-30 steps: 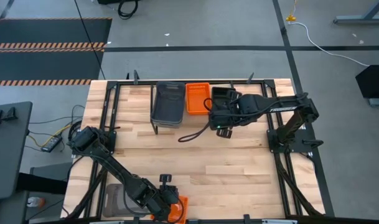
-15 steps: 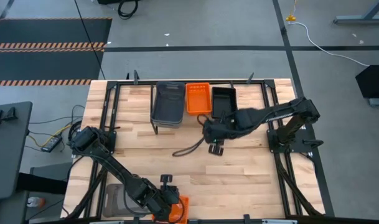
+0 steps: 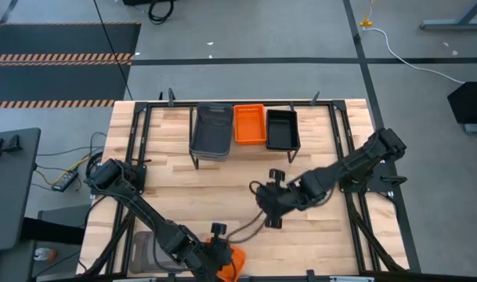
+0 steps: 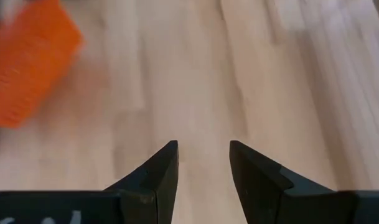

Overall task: Stack baskets on shelf by color
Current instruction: Stack the orange bin on the stacked orange bins on the shelf

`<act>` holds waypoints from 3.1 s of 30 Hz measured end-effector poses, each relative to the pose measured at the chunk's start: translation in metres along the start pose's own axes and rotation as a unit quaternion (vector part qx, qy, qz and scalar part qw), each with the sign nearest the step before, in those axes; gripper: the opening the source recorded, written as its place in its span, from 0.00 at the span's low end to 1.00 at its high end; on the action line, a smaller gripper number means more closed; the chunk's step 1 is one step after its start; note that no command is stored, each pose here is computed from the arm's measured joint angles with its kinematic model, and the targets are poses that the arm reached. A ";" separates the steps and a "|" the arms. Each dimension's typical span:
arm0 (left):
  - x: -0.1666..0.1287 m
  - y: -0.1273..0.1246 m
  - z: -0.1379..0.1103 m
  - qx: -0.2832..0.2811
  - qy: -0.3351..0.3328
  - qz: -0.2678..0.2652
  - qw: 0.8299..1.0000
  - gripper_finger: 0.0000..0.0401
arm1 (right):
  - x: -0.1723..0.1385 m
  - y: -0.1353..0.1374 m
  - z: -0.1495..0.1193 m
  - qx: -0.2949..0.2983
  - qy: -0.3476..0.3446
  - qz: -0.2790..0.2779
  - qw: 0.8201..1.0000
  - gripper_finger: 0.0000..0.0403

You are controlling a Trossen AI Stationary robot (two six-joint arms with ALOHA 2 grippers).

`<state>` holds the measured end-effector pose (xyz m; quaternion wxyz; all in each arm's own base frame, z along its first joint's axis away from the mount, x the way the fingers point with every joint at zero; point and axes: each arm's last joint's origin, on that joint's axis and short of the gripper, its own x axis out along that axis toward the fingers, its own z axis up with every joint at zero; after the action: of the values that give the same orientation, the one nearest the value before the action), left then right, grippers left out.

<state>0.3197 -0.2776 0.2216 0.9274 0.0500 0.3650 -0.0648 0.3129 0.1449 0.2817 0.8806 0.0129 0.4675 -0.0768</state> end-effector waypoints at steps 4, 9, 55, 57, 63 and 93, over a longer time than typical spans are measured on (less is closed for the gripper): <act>-0.001 0.000 0.001 -0.005 -0.002 -0.001 1.000 0.29 | -0.004 0.026 -0.007 -0.017 -0.038 0.026 0.999 0.37; -0.001 0.000 0.001 -0.070 0.000 -0.001 0.998 0.29 | 0.007 0.051 -0.023 -0.027 -0.067 0.054 0.996 0.37; 0.002 0.048 -0.031 -0.333 0.229 0.123 0.907 0.29 | 0.071 0.048 -0.069 -0.142 -0.161 0.013 0.977 0.37; 0.005 0.052 -0.028 -0.333 0.226 0.114 0.908 0.29 | 0.074 0.046 -0.075 -0.140 -0.152 0.011 0.978 0.37; 0.021 0.064 -0.033 -0.317 0.271 0.105 0.903 0.29 | 0.081 0.040 -0.080 -0.130 -0.159 0.010 0.979 0.37; 0.054 0.177 -0.025 -0.172 0.305 0.157 0.923 0.14 | 0.079 0.042 -0.077 -0.121 -0.174 0.020 0.977 0.37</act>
<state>0.3701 -0.1045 0.1742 0.7638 -0.0363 0.6233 0.1634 0.2994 0.1845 0.1715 0.9448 -0.0977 0.3126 -0.0033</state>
